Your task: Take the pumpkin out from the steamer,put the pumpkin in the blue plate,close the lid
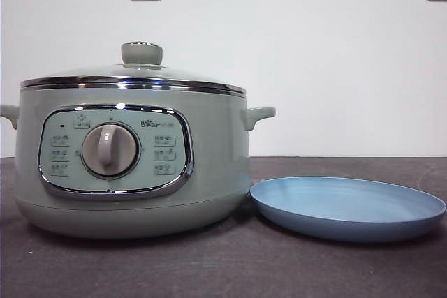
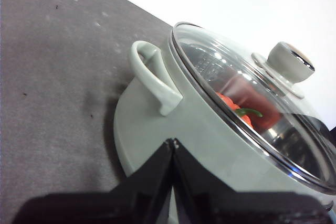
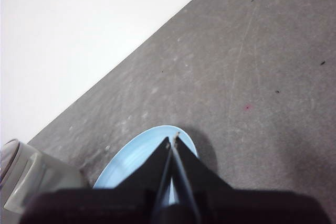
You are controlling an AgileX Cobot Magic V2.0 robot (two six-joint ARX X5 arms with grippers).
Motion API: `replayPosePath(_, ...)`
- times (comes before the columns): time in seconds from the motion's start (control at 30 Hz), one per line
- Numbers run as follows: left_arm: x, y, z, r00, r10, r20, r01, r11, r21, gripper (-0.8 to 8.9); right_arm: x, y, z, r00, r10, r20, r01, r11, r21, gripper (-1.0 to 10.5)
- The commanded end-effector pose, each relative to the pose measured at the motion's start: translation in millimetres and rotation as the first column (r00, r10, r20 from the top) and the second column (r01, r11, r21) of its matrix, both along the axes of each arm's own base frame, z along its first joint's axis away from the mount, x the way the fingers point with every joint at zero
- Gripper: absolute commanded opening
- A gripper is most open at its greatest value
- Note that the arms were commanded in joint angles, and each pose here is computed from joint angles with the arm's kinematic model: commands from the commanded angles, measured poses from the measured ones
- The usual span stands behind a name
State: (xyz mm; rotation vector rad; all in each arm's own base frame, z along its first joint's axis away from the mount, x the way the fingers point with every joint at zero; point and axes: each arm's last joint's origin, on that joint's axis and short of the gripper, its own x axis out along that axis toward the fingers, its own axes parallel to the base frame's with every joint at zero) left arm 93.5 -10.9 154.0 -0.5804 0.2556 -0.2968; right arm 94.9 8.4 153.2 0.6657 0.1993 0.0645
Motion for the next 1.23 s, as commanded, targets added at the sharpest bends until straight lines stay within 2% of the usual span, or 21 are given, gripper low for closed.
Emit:
replayPosePath(0.03,0.4,-0.1,-4.7,1.0,-0.007,-0.018,0.007,1.0,-0.014,-0.05,0.4,0.2,-3.8,1.0,0.002,-0.011,-0.002,1.0,0.008,-0.2)
replayPosePath(0.33,-4.8,-0.5,20.7,1.0,-0.024,0.018,0.025,1.0,-0.014,-0.06,-3.2,1.8,13.3,0.998,0.069,-0.012,-0.069,0.998,0.005,-0.2)
replayPosePath(0.5,-6.0,-0.4,43.9,0.999,-0.032,0.02,0.031,0.999,0.034,-0.07,-4.5,2.1,35.0,0.996,0.083,0.015,-0.083,0.997,-0.002,-0.2)
replayPosePath(0.67,-0.4,-0.6,71.7,0.999,-0.047,0.027,0.044,0.994,0.103,-0.07,-4.6,2.1,61.4,0.994,0.097,0.049,-0.092,0.992,-0.083,-0.2)
replayPosePath(0.87,11.5,-0.9,111.0,0.996,-0.079,0.041,0.069,0.975,0.212,-0.07,-0.1,2.5,98.8,0.99,0.119,0.071,-0.102,0.974,-0.203,-0.2)
replayPosePath(0.93,16.2,-1.0,123.6,0.995,-0.091,0.036,0.079,0.964,0.253,-0.07,2.8,3.2,111.7,0.987,0.147,0.072,-0.126,0.962,-0.244,-0.2)
replayPosePath(1.03,23.5,-1.7,140.9,0.992,-0.127,0.021,0.115,0.946,0.302,-0.05,8.9,5.4,130.6,0.974,0.219,0.057,-0.191,0.93,-0.313,-0.2)
replayPosePath(1.17,32.3,-3.1,160.9,0.983,-0.184,-0.006,0.177,0.932,0.317,-0.05,18.7,9.0,154.8,0.941,0.337,0.008,-0.309,0.87,-0.384,-0.1)
replayPosePath(1.23,36.5,-4.0,168.6,0.977,-0.214,-0.023,0.21,0.928,0.308,-0.03,24.4,10.9,164.9,0.918,0.396,-0.031,-0.374,0.836,-0.402,0.4)
